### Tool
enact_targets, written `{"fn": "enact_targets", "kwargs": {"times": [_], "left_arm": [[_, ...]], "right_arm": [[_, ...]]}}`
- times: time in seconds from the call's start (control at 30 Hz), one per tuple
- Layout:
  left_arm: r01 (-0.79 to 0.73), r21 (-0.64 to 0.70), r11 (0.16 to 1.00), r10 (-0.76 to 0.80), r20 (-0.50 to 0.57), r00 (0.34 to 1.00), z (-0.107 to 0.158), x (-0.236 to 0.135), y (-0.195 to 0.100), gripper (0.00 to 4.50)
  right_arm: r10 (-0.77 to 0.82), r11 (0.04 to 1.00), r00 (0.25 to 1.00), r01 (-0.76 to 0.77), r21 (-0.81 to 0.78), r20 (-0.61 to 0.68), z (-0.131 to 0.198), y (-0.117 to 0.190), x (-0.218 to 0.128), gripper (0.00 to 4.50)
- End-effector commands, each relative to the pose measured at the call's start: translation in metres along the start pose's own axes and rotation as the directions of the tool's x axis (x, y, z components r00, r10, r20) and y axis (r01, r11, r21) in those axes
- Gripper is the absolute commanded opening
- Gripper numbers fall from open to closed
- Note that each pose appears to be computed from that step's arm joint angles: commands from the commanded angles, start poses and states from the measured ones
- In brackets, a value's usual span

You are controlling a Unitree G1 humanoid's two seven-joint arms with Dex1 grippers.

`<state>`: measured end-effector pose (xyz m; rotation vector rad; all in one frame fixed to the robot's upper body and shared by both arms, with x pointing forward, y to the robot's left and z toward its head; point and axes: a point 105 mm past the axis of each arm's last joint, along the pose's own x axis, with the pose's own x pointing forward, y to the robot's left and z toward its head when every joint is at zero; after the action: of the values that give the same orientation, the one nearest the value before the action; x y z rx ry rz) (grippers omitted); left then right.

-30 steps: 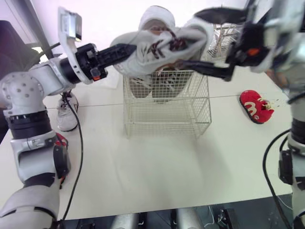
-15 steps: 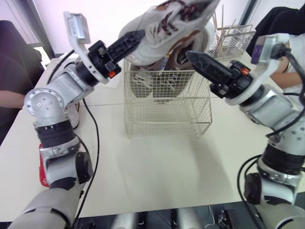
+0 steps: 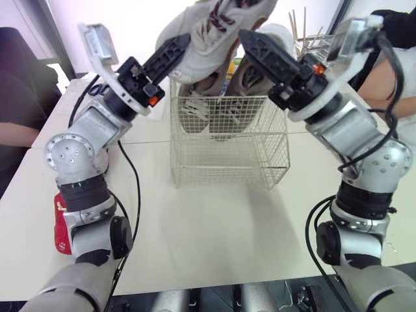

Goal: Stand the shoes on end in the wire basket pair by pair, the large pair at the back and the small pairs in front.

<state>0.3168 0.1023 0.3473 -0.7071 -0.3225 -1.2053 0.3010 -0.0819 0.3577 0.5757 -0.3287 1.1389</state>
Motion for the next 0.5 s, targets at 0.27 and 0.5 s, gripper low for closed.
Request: {"fn": "enact_targets", "kwargs": {"times": [0.27, 0.5], "left_arm": [[0.082, -0.022, 0.996, -0.082, -0.029, 0.996, -0.0102, 0.007, -0.0232, 0.28], [0.073, -0.024, 0.997, -0.073, -0.002, 0.997, -0.0026, 0.0068, -0.0233, 0.28]], "right_arm": [[0.044, 0.995, 0.998, -0.04, -0.089, 0.053, 0.0192, 0.008, 0.0095, 1.55], [0.034, 0.996, 0.999, -0.031, -0.087, 0.033, 0.0174, 0.0073, 0.0075, 2.54]]}}
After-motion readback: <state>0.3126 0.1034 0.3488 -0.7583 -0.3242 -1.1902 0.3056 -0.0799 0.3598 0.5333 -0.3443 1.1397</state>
